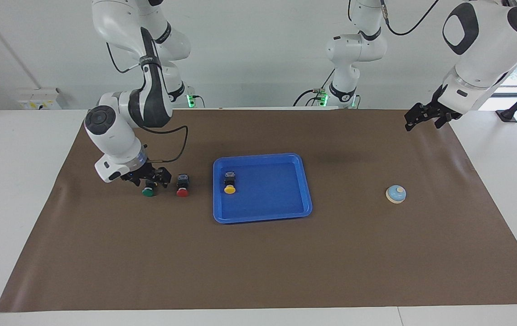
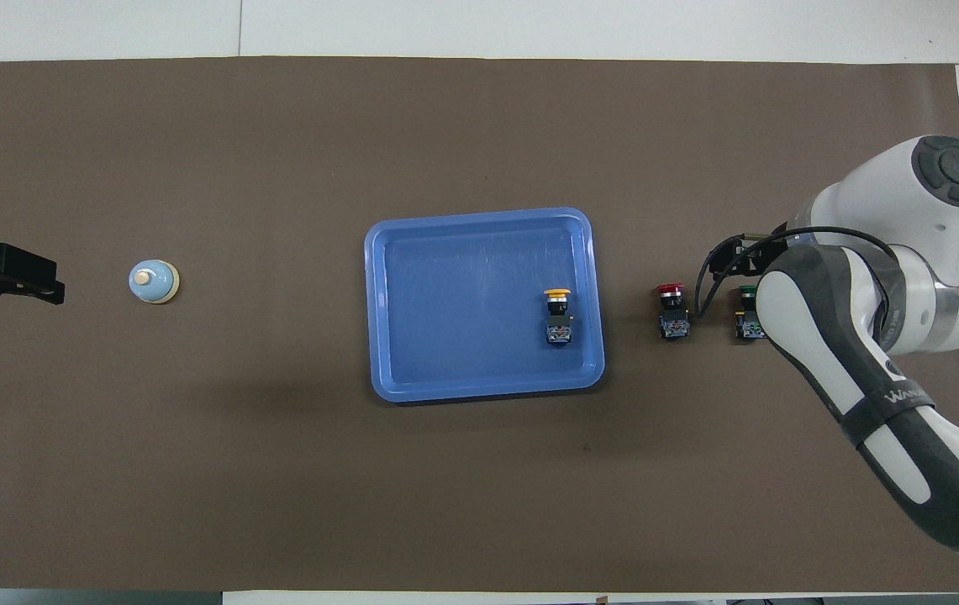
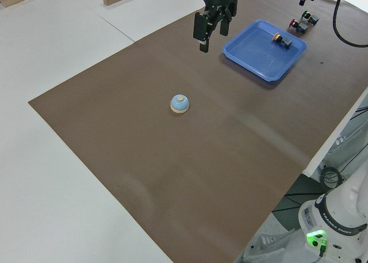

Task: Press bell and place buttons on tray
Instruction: 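Reach the right gripper back and grasp the green-capped button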

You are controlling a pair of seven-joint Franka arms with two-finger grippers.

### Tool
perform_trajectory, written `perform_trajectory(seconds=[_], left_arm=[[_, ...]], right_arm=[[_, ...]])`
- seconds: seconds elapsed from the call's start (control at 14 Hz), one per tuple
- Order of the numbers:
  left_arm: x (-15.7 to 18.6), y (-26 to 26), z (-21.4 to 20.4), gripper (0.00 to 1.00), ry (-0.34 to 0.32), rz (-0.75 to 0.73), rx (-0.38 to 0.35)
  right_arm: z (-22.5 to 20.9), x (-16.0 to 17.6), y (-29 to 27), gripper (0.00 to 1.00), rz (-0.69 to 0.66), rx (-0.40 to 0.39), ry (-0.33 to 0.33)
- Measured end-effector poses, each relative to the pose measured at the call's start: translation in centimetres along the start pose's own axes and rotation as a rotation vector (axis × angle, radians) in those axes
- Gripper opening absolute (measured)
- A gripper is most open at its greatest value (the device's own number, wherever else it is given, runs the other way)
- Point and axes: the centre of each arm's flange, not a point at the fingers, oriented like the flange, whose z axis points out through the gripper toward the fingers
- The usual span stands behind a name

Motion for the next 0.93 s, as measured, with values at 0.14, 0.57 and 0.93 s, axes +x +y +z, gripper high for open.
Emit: perform_trajectory(seconds=[0.14,0.57,0.93], left_arm=[[0.0,0.0,0.0,1.0,0.0,0.0,0.0],[0.0,0.0,0.0,1.0,0.0,0.0,0.0],[0.0,0.0,0.0,1.0,0.0,0.0,0.0]], right_arm=[[1.8,-1.3,-0.1,1.0,-0.005,-0.002,-0.005],[4.2,-3.7,0.7,1.0,-0.01,-0.003,0.011],[4.7,-4.2,2.8,1.0,-0.025,-0.002,-0.005]])
